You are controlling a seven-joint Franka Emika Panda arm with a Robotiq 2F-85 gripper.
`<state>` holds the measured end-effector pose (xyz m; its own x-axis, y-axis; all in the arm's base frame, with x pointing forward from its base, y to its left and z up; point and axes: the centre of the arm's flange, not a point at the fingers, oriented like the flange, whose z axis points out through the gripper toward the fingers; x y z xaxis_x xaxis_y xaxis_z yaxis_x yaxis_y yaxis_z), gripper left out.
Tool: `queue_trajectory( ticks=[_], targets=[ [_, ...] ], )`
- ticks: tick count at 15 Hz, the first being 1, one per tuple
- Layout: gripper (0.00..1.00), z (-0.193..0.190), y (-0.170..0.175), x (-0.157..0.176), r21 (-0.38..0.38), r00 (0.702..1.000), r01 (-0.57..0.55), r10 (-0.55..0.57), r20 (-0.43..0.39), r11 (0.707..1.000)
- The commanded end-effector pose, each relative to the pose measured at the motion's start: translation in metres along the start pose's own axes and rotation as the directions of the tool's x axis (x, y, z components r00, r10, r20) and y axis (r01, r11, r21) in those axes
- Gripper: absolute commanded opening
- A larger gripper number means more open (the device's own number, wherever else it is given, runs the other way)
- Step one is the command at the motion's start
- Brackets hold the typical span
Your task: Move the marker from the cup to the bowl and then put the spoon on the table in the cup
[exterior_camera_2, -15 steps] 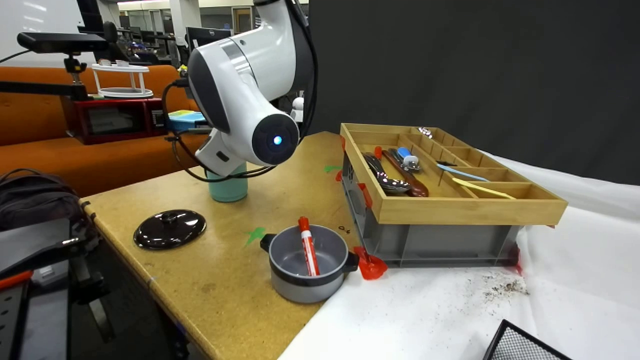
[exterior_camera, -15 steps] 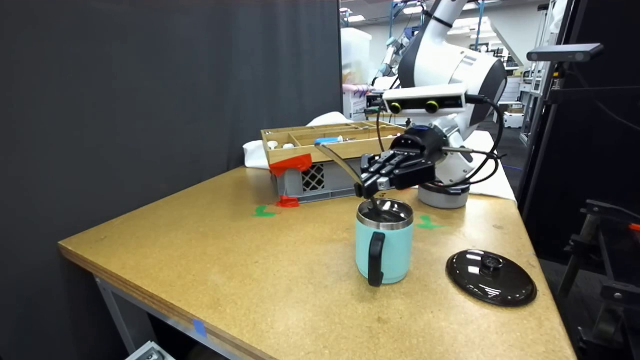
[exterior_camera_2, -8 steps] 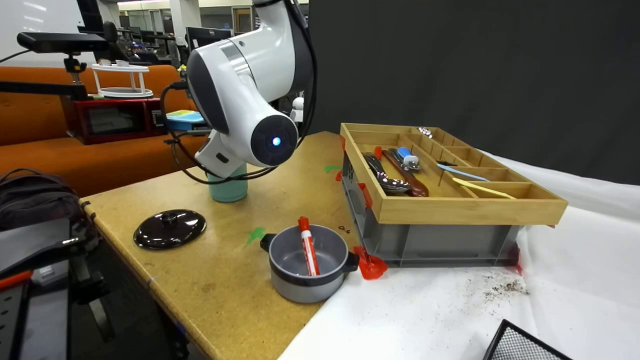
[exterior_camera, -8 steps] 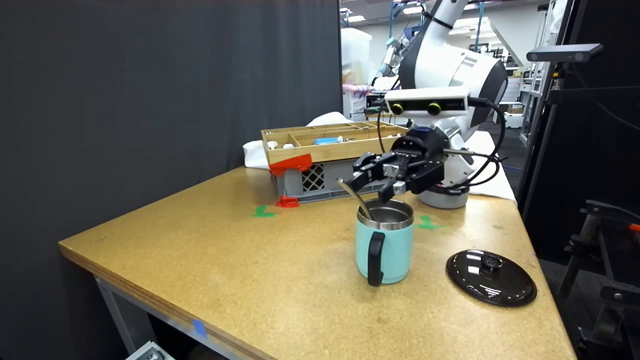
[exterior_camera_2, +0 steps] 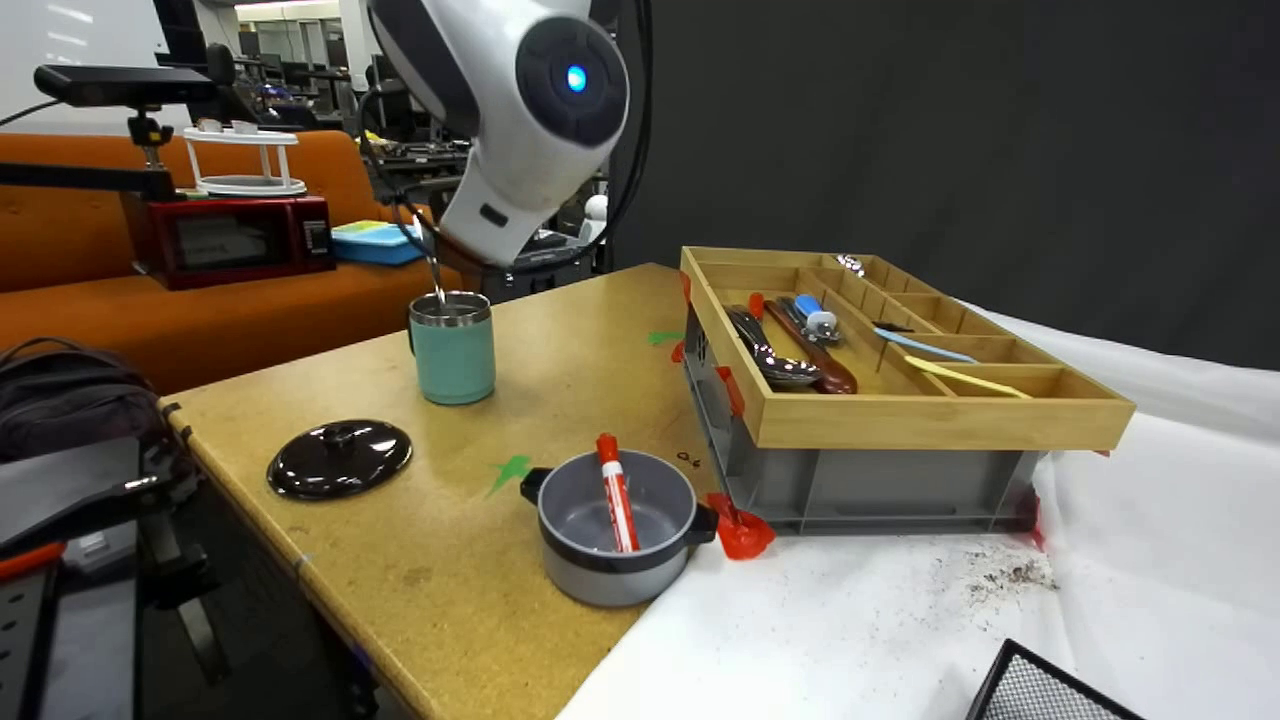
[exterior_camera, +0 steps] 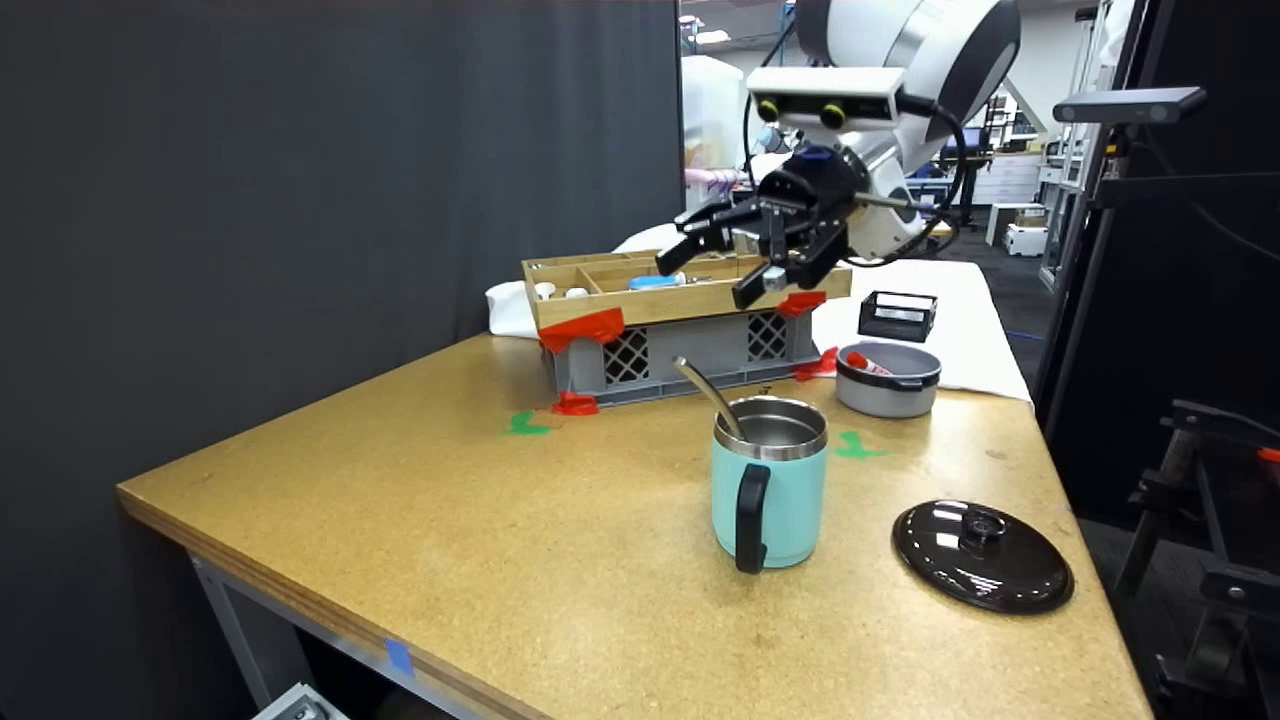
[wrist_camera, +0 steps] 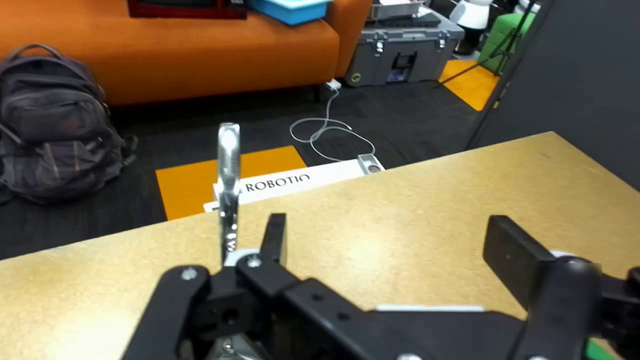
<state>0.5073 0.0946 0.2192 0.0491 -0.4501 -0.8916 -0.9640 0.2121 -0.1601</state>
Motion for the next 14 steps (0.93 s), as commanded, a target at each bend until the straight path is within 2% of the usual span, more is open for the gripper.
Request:
queue_trajectory(
  ticks=[1, 3, 5, 7, 10, 14],
  targets=[
    [1.0, -0.038, -0.013, -0.057, 0.046, 0.982, 0.03, -0.021, -0.188, 0.998],
    [1.0, -0.05, -0.021, -0.084, 0.067, 0.961, 0.043, -0.022, -0.276, 0.997],
    [1.0, -0.052, -0.021, -0.103, 0.054, 0.939, 0.036, -0.016, -0.343, 0.998],
    [1.0, -0.047, -0.018, -0.114, 0.014, 0.919, 0.013, -0.007, -0.395, 1.0],
    [1.0, -0.042, -0.012, -0.122, -0.094, 0.882, -0.06, 0.009, -0.471, 0.994],
    [1.0, -0.051, -0.013, -0.136, -0.119, 0.814, -0.081, -0.003, -0.581, 0.99]
  ],
)
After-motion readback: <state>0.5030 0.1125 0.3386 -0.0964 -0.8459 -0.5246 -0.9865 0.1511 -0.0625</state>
